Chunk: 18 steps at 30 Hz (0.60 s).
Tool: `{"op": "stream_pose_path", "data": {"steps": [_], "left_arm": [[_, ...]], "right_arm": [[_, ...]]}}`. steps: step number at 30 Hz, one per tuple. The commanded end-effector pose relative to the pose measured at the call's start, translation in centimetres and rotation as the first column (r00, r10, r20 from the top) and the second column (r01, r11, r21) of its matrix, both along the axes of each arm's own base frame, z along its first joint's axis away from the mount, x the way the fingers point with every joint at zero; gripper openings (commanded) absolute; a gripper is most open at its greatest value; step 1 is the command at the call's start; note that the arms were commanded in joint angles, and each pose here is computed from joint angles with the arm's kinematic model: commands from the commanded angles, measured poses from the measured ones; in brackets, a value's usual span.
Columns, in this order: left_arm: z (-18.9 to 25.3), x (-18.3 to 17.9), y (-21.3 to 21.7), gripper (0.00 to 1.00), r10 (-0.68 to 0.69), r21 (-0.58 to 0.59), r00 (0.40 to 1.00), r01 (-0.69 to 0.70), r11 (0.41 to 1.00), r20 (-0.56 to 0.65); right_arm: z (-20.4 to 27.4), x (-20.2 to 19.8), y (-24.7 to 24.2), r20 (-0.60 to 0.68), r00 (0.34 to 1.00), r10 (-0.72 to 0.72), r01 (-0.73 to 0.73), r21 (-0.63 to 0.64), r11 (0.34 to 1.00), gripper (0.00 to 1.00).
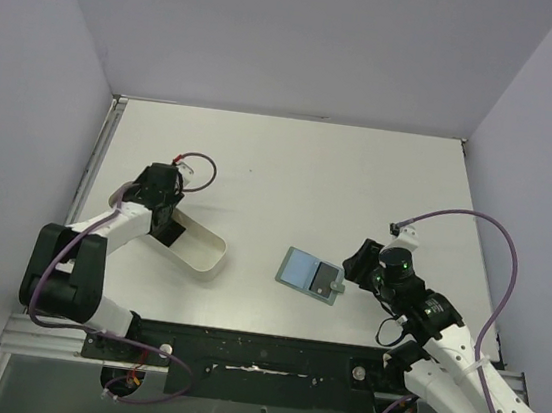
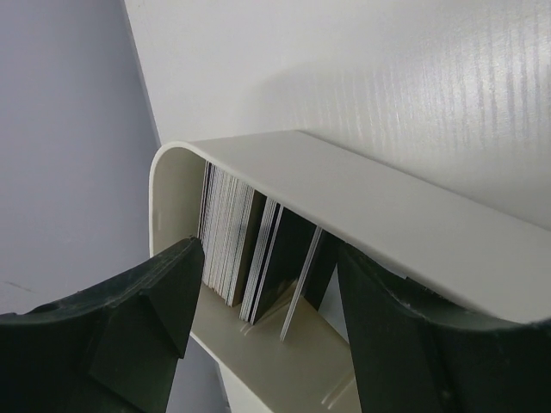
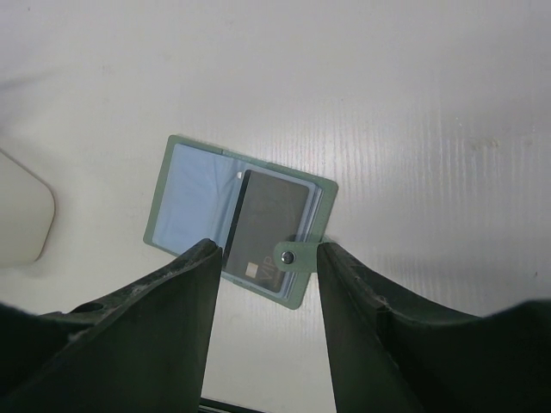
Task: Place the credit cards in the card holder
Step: Pick up the credit card from the storage box.
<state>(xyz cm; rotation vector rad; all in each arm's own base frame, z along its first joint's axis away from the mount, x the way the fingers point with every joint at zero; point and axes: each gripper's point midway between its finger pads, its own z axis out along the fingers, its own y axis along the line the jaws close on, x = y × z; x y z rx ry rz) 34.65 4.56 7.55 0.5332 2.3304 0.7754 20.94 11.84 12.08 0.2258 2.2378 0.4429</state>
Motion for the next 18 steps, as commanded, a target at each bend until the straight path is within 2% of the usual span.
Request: {"op": "stream_pose_path", "data": {"steps": [1,10,18], "left_arm": [[1.9,2.0,1.0,0.62,0.024,0.058,0.997,-0.029,0.998,0.076],[2.7,3.3,2.6,0.55,0.065,0.124,0.993,-0.077,0.989,0.099],[1.9,3.3,2.8,0.41,0.066,0.136,0.996,-0.075,0.988,0.065]], "right_arm": [[1.7,0.8,-0.1,0.059,0.998,-0.011,0.011,0.001,1.0,0.48],[1.5,0.6,-0.6,0.053,0.998,-0.028,0.028,-0.01,1.0,0.49],[1.7,0.6,-0.7,0.057,0.998,-0.034,0.035,-0.012,0.999,0.49]]}}
